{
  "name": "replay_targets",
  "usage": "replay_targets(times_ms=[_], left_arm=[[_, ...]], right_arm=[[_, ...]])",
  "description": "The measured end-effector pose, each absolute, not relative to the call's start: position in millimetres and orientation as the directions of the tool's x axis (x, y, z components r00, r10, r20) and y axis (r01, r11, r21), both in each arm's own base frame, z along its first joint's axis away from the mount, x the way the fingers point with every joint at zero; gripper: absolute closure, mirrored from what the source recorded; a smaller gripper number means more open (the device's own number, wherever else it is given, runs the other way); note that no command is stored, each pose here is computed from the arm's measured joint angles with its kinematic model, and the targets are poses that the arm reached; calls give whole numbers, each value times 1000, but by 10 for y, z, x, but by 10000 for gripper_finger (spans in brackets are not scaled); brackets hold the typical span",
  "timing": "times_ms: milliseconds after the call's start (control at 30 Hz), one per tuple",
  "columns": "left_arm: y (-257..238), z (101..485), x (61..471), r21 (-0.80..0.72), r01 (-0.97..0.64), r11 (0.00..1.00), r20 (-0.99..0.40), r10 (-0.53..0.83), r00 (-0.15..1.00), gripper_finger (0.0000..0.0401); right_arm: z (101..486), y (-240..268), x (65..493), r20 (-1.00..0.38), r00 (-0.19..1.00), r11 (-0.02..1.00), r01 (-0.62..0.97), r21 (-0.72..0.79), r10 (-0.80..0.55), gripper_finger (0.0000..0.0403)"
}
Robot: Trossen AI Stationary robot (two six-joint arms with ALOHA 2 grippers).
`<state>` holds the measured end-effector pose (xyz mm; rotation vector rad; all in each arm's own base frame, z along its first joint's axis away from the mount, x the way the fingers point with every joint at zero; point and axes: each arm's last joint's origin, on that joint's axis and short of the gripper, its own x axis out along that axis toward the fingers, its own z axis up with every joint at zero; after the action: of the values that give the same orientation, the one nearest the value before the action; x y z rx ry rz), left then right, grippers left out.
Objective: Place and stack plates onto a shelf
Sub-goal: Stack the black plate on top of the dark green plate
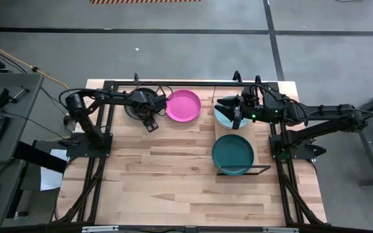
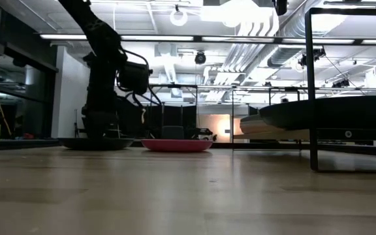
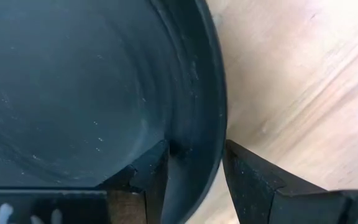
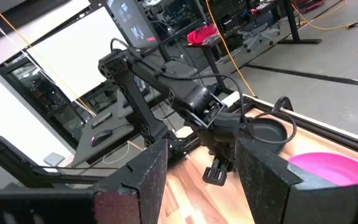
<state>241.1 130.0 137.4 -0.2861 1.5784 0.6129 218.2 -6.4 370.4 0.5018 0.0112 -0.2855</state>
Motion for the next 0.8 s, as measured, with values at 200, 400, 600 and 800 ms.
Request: replay_targets(times_ms=[200,400,600,800], left_arm=[[1304,1373,2416,226,-528,819,-974,195,-114,281],[1325,1596,2357,302,-509,806,-949,306,-79,388],[1296,2110,2169,318,-526,789,-915,401,50,397],[1194,2526,2000,301,-566,767,-865,470,177,399]], right_arm=[[3699,-64,2181,-85,960,838,275,471,-267,231],[3690,-64,2180,-95,959,838,280,468,-267,231],[3690,-64,2180,-95,959,839,280,467,-268,231],[3690,-68,2179,-94,957,842,287,457,-275,231]])
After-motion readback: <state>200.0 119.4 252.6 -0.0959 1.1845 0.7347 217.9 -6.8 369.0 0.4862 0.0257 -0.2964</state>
